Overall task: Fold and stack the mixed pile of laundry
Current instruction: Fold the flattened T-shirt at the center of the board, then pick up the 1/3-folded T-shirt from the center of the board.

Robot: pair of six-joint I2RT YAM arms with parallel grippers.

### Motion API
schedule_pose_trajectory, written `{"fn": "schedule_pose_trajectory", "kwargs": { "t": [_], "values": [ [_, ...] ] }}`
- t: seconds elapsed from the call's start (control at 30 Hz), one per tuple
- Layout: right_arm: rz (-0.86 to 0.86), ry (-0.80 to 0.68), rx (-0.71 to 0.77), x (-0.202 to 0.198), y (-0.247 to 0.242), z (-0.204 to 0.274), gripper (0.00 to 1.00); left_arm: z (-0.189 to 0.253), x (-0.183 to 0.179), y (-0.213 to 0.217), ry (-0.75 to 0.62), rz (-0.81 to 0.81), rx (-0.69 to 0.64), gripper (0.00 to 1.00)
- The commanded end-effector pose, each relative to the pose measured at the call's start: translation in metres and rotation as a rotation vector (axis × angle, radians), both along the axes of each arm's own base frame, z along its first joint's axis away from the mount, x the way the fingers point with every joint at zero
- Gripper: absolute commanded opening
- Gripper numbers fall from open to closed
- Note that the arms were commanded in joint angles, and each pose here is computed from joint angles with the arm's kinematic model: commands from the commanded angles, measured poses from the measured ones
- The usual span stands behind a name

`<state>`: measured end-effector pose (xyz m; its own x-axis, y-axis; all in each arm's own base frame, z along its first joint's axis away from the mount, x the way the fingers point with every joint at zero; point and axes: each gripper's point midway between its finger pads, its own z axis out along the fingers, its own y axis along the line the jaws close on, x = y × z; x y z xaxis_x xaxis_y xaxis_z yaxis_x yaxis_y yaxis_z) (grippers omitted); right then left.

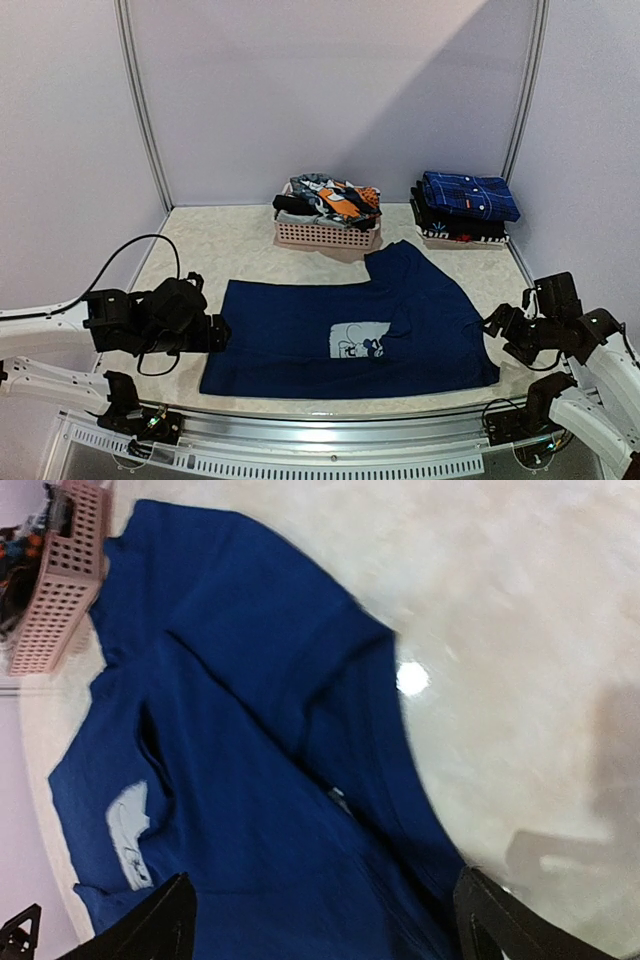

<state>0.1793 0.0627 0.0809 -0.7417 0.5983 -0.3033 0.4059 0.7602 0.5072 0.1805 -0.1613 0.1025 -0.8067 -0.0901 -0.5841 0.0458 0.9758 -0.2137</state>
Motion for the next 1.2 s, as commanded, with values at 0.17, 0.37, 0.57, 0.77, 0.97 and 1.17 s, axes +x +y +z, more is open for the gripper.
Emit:
{"fn": "schedule_pose_trajectory", "kwargs": {
  "t": [0.17, 0.37, 0.57, 0.77, 0.97, 1.17],
  "values": [
    [0.058, -0.276, -0.022, 0.071, 0.013, 0.059, 0.95, 0.015, 0.048, -0.013, -0.228, -0.004, 0.046, 0.82],
    [0.153, -0.303, -0.138, 0.1, 0.015, 0.089, 0.94, 0.014, 0.06, -0.019, -0.249, -0.02, 0.088, 0.81],
    [0.262, -0.318, -0.201, 0.138, 0.035, 0.108, 0.92, 0.014, 0.072, -0.023, -0.276, -0.011, 0.071, 0.8],
    [0.415, -0.276, -0.282, 0.179, 0.077, 0.1, 0.9, 0.007, 0.078, -0.026, -0.27, -0.035, 0.095, 0.78],
    [0.511, -0.241, -0.342, 0.227, 0.106, 0.086, 0.86, 0.0, 0.083, -0.028, -0.26, -0.039, 0.101, 0.77],
    [0.56, -0.191, -0.37, 0.273, 0.126, 0.057, 0.79, -0.01, 0.087, -0.035, -0.238, -0.048, 0.086, 0.75]
  ]
}}
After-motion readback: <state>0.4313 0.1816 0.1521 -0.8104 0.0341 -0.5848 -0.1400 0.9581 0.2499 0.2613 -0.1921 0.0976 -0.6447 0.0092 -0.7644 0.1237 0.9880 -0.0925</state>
